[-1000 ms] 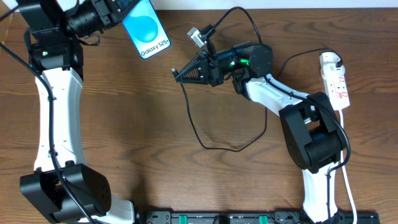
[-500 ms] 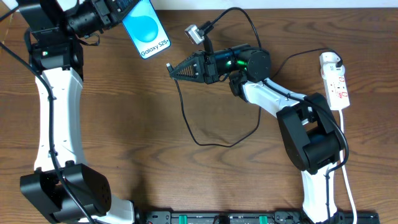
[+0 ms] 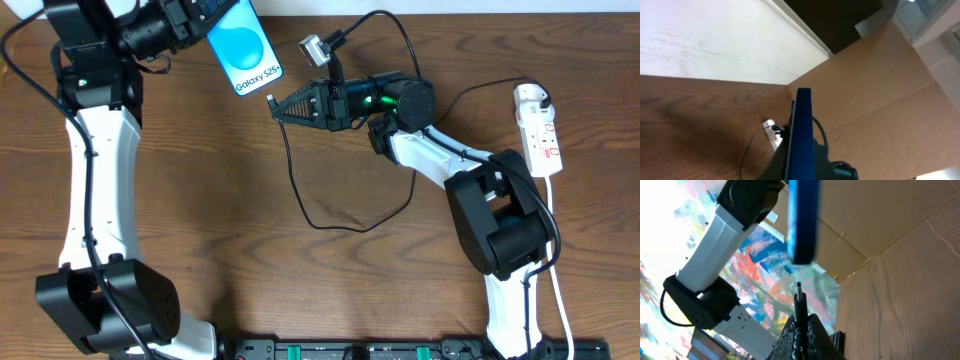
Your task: Plug charger to phone and switch on socket
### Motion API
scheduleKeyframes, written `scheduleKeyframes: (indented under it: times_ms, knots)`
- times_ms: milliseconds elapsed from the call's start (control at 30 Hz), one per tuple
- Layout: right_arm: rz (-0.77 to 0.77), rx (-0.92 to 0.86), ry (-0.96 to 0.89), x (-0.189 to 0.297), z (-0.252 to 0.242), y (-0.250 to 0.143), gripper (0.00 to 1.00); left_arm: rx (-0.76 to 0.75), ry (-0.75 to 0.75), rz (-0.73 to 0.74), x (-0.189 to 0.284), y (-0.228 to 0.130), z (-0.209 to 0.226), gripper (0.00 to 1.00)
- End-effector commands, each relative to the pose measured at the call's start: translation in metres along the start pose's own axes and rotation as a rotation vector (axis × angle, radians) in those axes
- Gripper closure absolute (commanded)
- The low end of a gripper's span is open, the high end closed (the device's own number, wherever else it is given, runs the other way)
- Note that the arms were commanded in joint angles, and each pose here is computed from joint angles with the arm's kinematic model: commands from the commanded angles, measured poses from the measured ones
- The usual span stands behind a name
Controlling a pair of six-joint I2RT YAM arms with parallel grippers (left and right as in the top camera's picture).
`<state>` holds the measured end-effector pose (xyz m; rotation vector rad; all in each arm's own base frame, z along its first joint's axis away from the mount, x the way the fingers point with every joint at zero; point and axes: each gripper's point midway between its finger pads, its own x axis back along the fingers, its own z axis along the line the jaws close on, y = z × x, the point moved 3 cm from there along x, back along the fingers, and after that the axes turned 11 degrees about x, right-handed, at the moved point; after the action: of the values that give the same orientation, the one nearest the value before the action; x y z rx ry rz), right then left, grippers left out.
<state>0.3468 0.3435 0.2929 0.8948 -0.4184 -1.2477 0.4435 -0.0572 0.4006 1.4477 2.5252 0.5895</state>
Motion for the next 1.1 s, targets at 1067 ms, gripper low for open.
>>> scheduleKeyframes:
  times_ms: [1067]
  knots:
    - [-0.04,0.068,0.011,-0.0029,0.003,0.0047,0.99,0.029,-0.002,0.031,-0.006,-0.0041,0.0066,0.93]
